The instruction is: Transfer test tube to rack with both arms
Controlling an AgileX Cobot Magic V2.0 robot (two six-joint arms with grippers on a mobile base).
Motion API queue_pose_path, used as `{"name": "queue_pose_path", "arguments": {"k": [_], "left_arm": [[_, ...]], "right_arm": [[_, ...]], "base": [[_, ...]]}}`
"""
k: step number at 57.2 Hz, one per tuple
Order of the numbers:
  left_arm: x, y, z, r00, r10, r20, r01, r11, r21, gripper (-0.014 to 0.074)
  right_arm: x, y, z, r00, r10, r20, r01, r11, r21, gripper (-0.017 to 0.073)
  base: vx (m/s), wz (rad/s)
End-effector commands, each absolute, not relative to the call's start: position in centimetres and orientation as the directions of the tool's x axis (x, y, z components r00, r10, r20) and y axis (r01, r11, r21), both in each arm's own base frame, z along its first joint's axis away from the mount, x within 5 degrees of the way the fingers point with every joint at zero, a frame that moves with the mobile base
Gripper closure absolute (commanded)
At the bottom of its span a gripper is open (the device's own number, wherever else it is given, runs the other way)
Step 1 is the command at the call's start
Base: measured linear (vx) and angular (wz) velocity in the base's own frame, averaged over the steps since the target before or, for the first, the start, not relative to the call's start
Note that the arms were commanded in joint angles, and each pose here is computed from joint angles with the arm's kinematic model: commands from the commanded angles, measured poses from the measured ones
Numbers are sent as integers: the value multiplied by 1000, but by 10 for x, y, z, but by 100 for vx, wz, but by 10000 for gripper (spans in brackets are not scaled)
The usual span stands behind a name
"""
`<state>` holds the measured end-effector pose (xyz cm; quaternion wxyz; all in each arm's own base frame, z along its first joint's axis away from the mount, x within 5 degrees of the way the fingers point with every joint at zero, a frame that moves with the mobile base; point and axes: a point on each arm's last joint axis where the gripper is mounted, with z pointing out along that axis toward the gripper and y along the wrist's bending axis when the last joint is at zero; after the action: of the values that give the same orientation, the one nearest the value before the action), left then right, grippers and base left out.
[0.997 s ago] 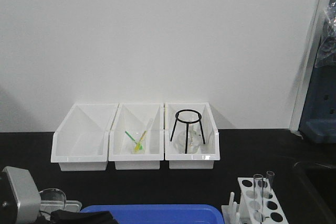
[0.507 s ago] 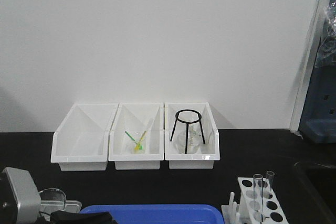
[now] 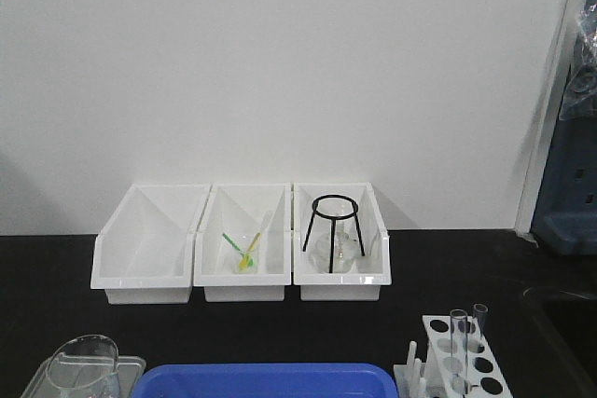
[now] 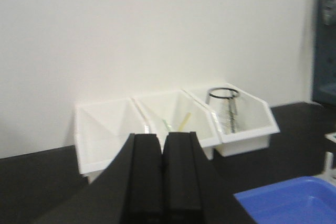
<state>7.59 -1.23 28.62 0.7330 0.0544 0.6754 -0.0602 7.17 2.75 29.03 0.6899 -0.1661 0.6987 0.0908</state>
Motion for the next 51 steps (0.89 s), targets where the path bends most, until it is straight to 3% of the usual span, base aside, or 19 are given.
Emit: {"name": "queue_pose_path", "arguments": {"k": [1, 14, 37, 47, 51], "left_arm": [[63, -7, 273, 128, -29, -991, 118, 993, -14, 601], [53, -7, 215, 113, -58, -992, 129, 991, -43, 601], [54, -10, 220, 104, -122, -987, 165, 981, -104, 601], [55, -4, 215, 61, -99, -993, 90, 992, -94, 601], [55, -3, 212, 35, -43, -998, 82, 996, -40, 601]], "right_arm": [[72, 26, 308, 108, -90, -990, -336, 934, -122, 570], [72, 26, 308, 108, -90, -990, -336, 934, -122, 570], [72, 26, 308, 108, -90, -990, -336, 934, -122, 570], [72, 27, 307, 106, -91, -990, -336, 934, -122, 570], [72, 27, 307, 105, -91, -990, -336, 934, -122, 570]], "base": [[0, 0], [0, 0], [0, 0], [0, 0], [0, 0]]}}
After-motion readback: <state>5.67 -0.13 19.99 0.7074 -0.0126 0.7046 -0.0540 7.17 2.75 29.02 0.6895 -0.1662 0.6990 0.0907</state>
